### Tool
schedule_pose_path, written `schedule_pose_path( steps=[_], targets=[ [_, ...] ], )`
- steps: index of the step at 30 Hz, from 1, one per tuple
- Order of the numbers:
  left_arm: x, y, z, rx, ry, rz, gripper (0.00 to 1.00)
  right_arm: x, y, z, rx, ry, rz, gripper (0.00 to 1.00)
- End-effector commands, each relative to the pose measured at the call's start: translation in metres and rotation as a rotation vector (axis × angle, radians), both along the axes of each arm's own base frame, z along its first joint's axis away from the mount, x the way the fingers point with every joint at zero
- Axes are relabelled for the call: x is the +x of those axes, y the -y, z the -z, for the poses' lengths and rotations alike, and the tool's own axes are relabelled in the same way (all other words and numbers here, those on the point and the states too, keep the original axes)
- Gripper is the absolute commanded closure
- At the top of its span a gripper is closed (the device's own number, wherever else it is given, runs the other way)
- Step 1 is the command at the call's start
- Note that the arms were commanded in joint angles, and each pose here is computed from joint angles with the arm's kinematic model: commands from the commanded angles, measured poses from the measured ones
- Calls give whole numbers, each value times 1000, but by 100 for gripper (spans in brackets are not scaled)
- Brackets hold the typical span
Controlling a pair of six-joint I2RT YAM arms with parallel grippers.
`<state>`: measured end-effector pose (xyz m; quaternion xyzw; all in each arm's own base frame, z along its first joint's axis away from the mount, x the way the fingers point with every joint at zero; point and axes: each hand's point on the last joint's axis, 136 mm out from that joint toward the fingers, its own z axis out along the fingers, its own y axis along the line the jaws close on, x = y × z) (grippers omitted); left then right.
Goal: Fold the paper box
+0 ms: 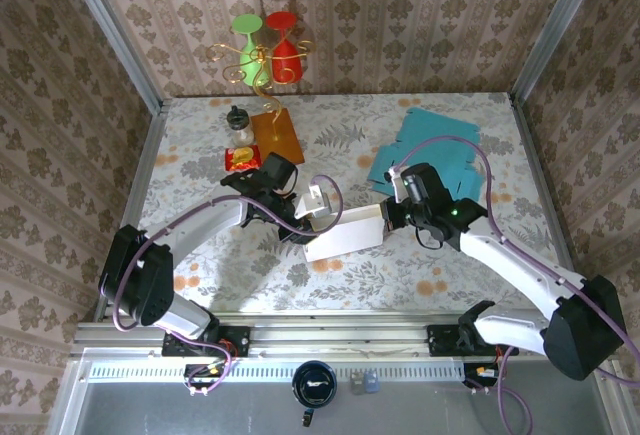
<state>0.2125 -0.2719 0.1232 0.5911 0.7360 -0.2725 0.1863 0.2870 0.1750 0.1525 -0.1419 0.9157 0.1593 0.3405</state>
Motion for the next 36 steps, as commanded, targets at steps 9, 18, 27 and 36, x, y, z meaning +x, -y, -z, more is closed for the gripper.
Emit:
schedule_pose_path(
  steps=[9, 18, 27, 36],
  targets=[
    [35, 4, -24, -71, 117, -162, 45, -8, -3, 4, -25, -21, 1, 100],
    [47, -5, -41, -168, 135, -394, 43, -6, -5, -2, -24, -7, 58, 100],
    [40, -14, -53, -221, 142, -454, 42, -6, -8, -4, -29, 1, 91, 100],
    [33, -42, -67, -45, -40, -611, 53, -7, -6, -9, -31, 9, 109, 100]
  ],
)
